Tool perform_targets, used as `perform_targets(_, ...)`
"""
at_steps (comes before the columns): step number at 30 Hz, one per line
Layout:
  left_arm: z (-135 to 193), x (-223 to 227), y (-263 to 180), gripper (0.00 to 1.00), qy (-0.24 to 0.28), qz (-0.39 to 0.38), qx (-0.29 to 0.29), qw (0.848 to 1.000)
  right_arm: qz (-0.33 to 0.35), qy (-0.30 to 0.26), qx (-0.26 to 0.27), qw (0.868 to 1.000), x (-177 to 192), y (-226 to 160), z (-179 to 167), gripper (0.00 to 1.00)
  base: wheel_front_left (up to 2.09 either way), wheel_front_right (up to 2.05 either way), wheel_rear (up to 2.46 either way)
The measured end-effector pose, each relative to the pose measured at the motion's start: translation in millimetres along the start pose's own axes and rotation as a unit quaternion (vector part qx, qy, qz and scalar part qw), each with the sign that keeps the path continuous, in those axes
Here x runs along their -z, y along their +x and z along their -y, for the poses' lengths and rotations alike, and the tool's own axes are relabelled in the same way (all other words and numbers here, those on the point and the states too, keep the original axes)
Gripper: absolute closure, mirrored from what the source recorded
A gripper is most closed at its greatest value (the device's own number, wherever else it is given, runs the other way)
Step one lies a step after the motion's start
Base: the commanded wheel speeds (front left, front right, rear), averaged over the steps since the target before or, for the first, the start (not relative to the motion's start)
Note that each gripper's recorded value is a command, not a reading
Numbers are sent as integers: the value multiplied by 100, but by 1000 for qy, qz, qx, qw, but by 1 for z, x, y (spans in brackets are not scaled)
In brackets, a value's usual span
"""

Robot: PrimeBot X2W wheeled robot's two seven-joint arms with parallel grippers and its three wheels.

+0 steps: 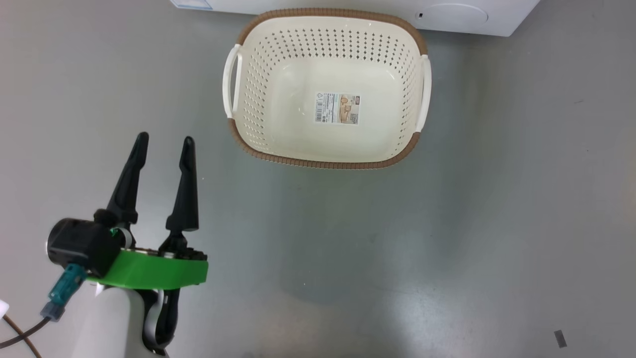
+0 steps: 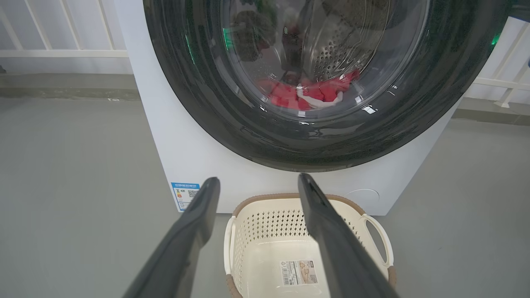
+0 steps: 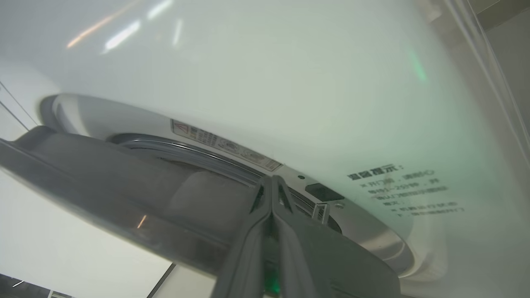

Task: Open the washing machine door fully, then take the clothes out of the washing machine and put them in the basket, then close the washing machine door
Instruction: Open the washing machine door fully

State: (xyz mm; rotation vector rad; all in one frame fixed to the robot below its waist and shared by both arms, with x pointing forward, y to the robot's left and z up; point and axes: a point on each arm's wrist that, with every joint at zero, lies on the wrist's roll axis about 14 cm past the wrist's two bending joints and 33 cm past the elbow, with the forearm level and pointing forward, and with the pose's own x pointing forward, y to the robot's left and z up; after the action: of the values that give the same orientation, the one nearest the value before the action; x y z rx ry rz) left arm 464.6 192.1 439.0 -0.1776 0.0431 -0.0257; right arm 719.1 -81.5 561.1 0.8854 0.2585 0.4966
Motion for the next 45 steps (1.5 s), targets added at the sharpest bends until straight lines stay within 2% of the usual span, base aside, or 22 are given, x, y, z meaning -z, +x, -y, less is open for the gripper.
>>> perform_targets(8, -2, 4, 0, 0, -2, -5, -4, 1000, -16, -4, 13, 1000, 5, 4, 9, 100, 0, 0, 0)
perform_targets(20, 0, 2, 1, 0, -6, -2, -4, 1000, -51, -9, 11, 999, 13, 0, 0, 100, 0, 0, 0)
perform_targets(45, 5, -31, -6, 0, -7, 37, 2, 999, -130, -10, 4, 991, 49, -39, -21, 100, 0, 0, 0)
